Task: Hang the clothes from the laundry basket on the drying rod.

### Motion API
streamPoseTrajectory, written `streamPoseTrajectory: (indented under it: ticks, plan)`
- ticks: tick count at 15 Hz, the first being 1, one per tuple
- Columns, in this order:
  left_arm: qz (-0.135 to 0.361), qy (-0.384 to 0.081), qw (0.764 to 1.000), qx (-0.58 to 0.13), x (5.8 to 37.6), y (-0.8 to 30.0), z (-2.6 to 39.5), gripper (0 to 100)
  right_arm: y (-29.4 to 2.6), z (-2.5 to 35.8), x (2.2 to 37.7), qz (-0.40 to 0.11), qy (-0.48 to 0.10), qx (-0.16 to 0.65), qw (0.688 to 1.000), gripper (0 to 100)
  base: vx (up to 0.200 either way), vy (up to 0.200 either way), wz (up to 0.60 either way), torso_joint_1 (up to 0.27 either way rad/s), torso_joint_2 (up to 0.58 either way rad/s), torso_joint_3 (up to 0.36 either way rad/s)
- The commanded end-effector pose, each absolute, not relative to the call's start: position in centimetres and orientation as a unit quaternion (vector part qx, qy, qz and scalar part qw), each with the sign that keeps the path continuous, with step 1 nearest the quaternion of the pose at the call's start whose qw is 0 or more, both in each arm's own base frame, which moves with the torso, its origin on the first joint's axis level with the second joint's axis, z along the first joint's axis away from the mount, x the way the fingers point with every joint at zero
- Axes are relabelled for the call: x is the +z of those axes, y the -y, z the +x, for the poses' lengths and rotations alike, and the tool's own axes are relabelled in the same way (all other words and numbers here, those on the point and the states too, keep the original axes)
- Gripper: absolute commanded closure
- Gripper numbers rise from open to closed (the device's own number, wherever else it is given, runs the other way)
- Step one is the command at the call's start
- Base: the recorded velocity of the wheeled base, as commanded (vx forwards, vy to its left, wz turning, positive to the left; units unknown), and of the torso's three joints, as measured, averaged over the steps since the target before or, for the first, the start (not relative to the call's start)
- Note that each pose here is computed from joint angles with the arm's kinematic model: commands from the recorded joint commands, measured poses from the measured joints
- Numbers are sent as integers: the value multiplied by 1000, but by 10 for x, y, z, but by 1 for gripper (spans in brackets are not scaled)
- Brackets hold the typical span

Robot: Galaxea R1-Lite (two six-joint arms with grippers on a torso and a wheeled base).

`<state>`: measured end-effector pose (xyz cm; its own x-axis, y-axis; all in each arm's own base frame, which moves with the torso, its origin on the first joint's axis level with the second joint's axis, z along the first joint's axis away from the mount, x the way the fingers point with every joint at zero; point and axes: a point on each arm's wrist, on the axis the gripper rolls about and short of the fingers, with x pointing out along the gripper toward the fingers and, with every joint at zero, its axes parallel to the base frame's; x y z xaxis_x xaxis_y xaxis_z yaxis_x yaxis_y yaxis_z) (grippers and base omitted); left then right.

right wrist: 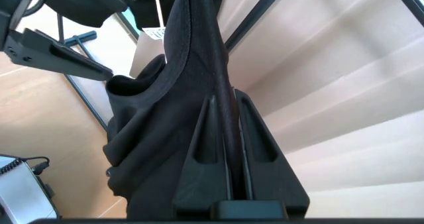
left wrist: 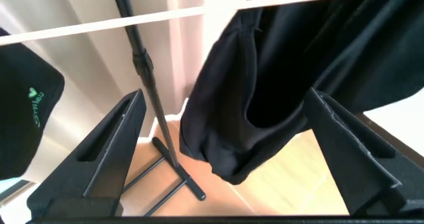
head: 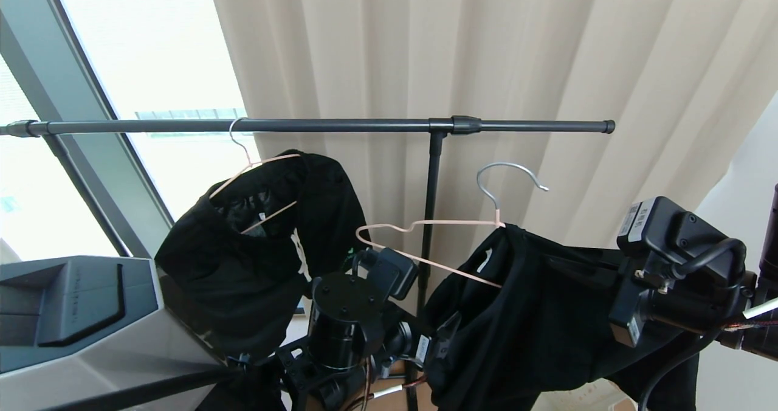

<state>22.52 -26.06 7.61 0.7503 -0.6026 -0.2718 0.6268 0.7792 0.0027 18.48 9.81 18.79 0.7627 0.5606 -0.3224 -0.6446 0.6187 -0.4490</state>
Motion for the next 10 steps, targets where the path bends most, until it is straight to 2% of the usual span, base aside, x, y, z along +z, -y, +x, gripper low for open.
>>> streamPoseTrajectory:
  ticks: [1,10]
  plan:
    - [47,-133,936,-323,70,266,229,0,-98,185,189,-279,-72,337,897,100,0,0,0,0,0,0]
    - [61,-142,936,-316,57,269,228,0,-97,182,194,-275,-65,334,899,100,0,0,0,0,0,0]
